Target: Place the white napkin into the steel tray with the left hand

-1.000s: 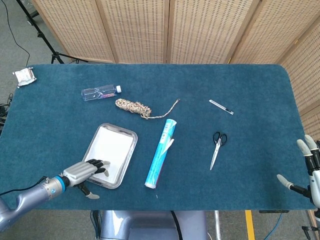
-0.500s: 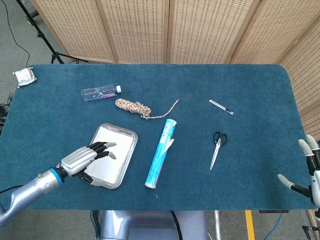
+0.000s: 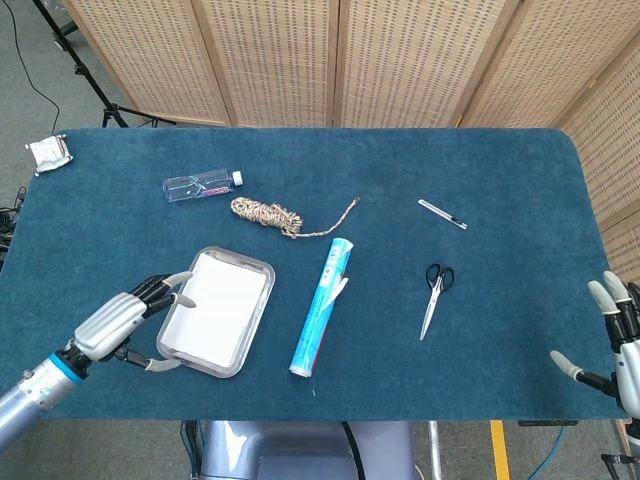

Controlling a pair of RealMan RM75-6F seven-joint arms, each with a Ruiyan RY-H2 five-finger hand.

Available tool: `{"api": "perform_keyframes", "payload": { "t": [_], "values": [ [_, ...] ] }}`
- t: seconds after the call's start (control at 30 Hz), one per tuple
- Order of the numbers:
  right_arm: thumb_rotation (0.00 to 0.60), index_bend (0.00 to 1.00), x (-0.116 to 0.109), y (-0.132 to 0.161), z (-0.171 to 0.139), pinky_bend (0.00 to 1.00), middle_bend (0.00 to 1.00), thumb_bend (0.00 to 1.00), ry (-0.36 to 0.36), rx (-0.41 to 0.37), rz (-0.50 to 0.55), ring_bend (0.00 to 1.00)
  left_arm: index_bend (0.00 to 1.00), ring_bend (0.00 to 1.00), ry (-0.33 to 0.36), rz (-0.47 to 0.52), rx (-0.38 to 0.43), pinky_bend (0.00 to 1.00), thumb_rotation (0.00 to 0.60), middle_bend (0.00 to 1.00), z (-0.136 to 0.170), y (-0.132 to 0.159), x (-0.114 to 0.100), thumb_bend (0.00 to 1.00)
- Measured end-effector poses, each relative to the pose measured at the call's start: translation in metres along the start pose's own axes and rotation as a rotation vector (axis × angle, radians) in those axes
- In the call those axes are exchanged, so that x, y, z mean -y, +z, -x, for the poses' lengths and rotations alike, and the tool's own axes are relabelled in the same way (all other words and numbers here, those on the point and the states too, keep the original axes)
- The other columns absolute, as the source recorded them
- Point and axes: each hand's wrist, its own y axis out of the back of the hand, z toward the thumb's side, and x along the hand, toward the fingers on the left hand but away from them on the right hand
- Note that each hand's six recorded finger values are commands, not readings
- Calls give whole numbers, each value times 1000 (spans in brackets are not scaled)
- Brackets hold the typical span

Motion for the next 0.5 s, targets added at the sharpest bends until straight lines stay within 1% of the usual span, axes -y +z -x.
{"api": "perform_keyframes", "payload": {
  "t": [0.13, 0.23, 0.5],
  "values": [
    [600, 1, 1, 1, 0, 0, 0, 0, 6, -3, -1, 0, 265, 21, 73, -29, -27, 82, 382, 72, 16, -7, -3, 93],
    [600, 1, 1, 1, -1, 0, 0, 0, 7, -6, 2, 0, 262, 21, 134, -11, -58, 82, 382, 68, 27, -15, 2, 90],
    [600, 1, 3, 3, -1, 0, 0, 0, 14, -14, 2, 0, 233, 20, 210, 61, -127, 82, 383, 26, 47, -46, 23, 74]
  ]
}}
